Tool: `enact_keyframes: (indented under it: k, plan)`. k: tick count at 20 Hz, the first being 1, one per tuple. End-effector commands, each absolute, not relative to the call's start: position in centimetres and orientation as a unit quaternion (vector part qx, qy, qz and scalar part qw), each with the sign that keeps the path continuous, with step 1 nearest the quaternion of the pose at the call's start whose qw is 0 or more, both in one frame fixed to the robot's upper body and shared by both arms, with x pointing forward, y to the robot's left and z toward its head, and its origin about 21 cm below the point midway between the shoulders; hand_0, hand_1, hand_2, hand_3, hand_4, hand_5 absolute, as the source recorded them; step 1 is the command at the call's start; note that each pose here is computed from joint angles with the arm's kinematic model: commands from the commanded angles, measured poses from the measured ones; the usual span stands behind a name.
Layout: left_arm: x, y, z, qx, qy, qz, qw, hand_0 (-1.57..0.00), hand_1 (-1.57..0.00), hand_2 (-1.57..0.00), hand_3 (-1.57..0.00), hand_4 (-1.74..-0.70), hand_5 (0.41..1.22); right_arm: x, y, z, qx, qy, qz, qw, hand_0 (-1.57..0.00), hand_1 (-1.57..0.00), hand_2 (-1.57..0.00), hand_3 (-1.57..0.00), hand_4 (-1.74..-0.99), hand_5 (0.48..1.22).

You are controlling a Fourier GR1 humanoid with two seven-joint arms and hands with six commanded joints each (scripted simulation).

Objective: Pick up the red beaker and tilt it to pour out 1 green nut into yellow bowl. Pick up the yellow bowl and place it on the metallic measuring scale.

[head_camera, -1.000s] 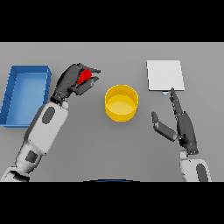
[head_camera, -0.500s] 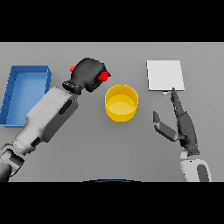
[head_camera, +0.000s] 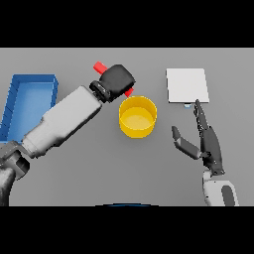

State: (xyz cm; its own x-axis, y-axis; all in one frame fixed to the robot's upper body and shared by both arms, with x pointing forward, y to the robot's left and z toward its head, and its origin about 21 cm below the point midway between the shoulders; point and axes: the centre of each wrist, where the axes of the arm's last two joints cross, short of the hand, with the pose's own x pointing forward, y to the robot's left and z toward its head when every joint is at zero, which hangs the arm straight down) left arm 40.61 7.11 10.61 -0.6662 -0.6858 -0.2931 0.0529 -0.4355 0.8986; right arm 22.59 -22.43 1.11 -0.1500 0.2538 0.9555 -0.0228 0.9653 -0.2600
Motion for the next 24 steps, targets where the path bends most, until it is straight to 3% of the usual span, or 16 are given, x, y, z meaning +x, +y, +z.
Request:
enact_keyframes:
  k: [1,24]
  plan:
    - [40.9,6.7,11.1,0.341,-0.46,-0.788,0.225,-1.57,-1.57,-1.57,-1.57,-1.7,1.217,22.6,-22.3,1.1,-0.074,-0.757,0.106,0.641,0.0,0.0,0.0,0.0,-1.209,0.654]
    - [40.3,0.3,11.7,0.445,-0.244,-0.853,-0.126,-1.57,-1.57,-1.57,-1.57,-1.72,1.221,22.6,-22.3,1.1,-0.104,-0.756,0.114,0.636,0.0,0.0,0.0,0.0,-1.151,0.634]
